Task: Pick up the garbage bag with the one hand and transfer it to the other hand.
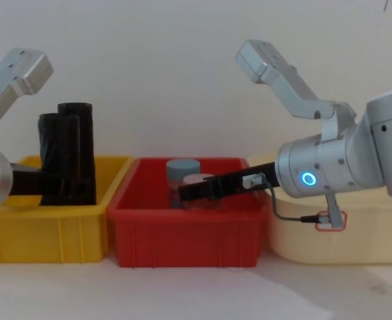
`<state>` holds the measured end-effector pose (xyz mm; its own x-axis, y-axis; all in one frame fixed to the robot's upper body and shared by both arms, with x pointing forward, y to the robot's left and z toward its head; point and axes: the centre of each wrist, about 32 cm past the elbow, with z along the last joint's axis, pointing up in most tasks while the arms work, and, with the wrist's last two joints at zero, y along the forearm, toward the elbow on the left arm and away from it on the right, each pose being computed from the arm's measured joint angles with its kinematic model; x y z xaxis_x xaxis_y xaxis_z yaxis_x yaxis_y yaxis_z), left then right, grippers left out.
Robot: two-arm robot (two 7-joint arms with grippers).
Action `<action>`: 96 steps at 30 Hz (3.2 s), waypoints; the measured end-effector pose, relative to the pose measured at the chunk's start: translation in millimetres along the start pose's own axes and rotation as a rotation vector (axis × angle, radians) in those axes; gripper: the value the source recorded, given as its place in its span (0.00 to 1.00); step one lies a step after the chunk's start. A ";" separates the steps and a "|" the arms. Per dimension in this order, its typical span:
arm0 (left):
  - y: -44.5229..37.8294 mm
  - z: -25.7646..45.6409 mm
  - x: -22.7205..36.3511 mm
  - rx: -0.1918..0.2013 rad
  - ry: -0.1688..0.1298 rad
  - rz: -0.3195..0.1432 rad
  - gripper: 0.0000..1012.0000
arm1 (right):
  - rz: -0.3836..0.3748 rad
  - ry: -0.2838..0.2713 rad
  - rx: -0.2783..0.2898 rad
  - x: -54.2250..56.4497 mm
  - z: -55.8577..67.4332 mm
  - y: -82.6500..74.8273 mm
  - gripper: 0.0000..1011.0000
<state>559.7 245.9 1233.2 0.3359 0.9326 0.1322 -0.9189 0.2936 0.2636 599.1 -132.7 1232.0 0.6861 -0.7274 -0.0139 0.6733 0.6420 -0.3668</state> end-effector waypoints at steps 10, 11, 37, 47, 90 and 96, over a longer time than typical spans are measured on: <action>0.0 0.0 0.0 0.000 0.000 0.000 0.46 | -0.017 -0.036 0.071 -2.1 6.2 -15.7 0.66; 0.0 0.0 0.0 0.000 0.000 0.000 0.46 | -0.019 -0.039 0.077 -2.2 6.7 -17.4 0.66; 0.0 0.0 0.0 0.000 0.000 0.000 0.46 | -0.309 -0.123 0.341 5.2 37.6 -93.8 0.66; 0.0 0.0 0.0 0.000 0.000 0.000 0.46 | -0.467 -0.121 0.363 16.9 37.2 -113.2 0.66; 0.0 0.0 0.0 0.000 0.000 0.000 0.46 | -0.644 0.053 0.174 58.7 -11.7 -107.6 0.99; 0.0 0.0 0.0 0.000 0.000 0.000 0.46 | -0.641 0.060 0.171 59.0 -13.0 -106.9 0.99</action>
<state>559.7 245.8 1233.2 0.3359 0.9326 0.1323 -0.9189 0.2936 0.2635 564.0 -247.4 1258.2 0.1223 -0.9869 0.1048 0.9804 0.1037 -0.1673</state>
